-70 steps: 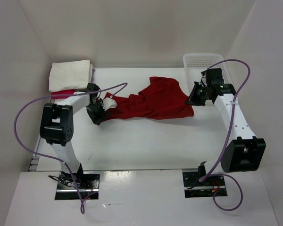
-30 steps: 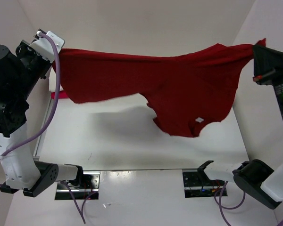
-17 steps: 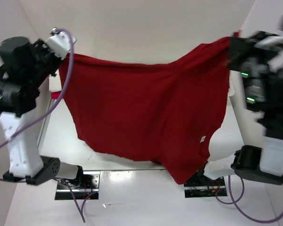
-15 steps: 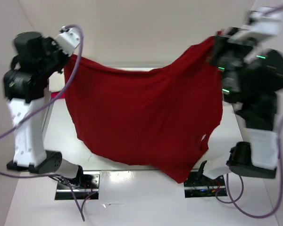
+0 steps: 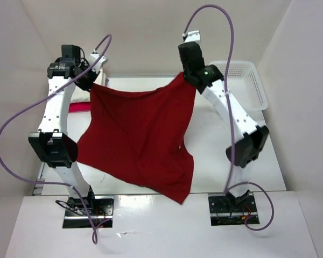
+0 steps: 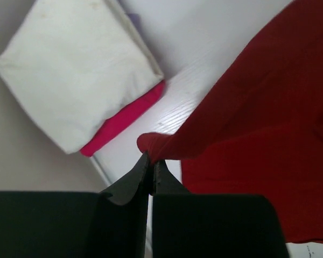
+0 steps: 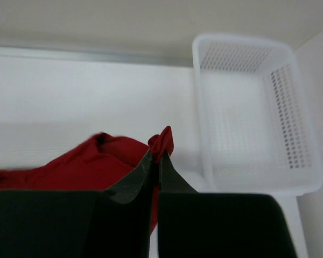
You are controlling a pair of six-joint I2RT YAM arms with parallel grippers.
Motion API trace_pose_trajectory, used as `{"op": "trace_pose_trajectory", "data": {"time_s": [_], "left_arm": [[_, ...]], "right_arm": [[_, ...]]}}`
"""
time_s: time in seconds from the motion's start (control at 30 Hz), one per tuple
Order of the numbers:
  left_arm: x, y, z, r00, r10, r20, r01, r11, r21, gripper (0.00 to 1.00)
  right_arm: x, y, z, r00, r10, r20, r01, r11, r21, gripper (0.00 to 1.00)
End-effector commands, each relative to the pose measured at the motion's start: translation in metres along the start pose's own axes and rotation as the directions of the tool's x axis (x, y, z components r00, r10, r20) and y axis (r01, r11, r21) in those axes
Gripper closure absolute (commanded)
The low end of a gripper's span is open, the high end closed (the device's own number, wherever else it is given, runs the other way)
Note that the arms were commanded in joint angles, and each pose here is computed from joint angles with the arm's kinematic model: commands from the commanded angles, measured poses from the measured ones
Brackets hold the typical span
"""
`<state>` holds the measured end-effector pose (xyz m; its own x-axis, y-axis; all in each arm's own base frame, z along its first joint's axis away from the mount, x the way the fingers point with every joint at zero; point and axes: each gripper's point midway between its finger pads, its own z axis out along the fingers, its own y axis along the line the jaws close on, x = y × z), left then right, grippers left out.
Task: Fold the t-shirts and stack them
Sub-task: Flatten out the tshirt
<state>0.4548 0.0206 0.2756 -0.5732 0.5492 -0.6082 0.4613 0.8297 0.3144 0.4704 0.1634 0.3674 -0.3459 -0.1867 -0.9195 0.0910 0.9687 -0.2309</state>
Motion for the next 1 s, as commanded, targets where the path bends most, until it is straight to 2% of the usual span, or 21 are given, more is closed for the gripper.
{"op": "trace_pose_trajectory", "data": {"time_s": [0.0,0.07,0.17,0.37,0.57,0.63,0.7,0.77,0.8,0.9,0.93,0.97], "left_arm": [[-0.008,-0.013,0.027,0.997,-0.030,0.074,0.025,0.997,0.068,1.00],[-0.006,-0.012,0.047,0.996,-0.049,0.079,0.044,0.997,0.065,1.00],[0.001,-0.004,0.071,0.994,-0.082,0.072,0.079,0.996,0.041,1.00],[0.016,0.018,0.100,0.992,-0.125,0.024,0.126,0.991,-0.036,1.00],[0.020,0.025,0.113,0.993,-0.115,0.014,0.116,0.991,-0.065,1.00],[0.006,0.037,0.105,0.993,-0.110,0.041,0.113,0.989,-0.098,1.00],[-0.001,0.048,0.088,0.990,-0.126,0.063,0.133,0.985,-0.110,1.00],[-0.021,0.059,0.054,0.984,-0.117,0.137,0.135,0.982,-0.130,1.00],[-0.025,0.056,0.041,0.984,-0.105,0.147,0.122,0.986,-0.117,1.00],[-0.056,0.056,-0.023,0.966,-0.062,0.251,0.096,0.987,-0.128,1.00],[-0.069,0.055,-0.055,0.952,-0.042,0.303,0.090,0.985,-0.147,1.00],[-0.078,0.055,-0.074,0.943,-0.020,0.332,0.075,0.985,-0.154,1.00]], "right_arm": [[0.013,-0.003,0.033,0.989,0.133,-0.069,-0.138,0.988,-0.074,1.00],[0.017,-0.022,0.055,0.982,0.165,-0.087,-0.169,0.985,-0.040,1.00],[0.045,-0.032,0.095,0.967,0.188,-0.174,-0.194,0.981,-0.020,1.00],[0.041,-0.051,0.108,0.957,0.229,-0.177,-0.234,0.972,-0.007,1.00],[0.064,-0.077,0.118,0.939,0.267,-0.219,-0.266,0.963,0.032,1.00],[0.067,-0.080,0.118,0.932,0.278,-0.232,-0.278,0.960,0.033,1.00],[0.044,-0.086,0.105,0.934,0.301,-0.192,-0.308,0.952,-0.007,1.00],[0.011,-0.097,0.074,0.940,0.317,-0.124,-0.324,0.945,-0.042,1.00],[-0.012,-0.111,0.045,0.944,0.324,-0.064,-0.327,0.943,-0.055,1.00],[-0.041,-0.135,-0.006,0.944,0.327,0.049,-0.325,0.944,-0.051,1.00],[-0.065,-0.157,-0.047,0.924,0.355,0.142,-0.353,0.935,-0.045,1.00],[-0.078,-0.167,-0.068,0.914,0.355,0.195,-0.355,0.934,-0.039,1.00]]}}
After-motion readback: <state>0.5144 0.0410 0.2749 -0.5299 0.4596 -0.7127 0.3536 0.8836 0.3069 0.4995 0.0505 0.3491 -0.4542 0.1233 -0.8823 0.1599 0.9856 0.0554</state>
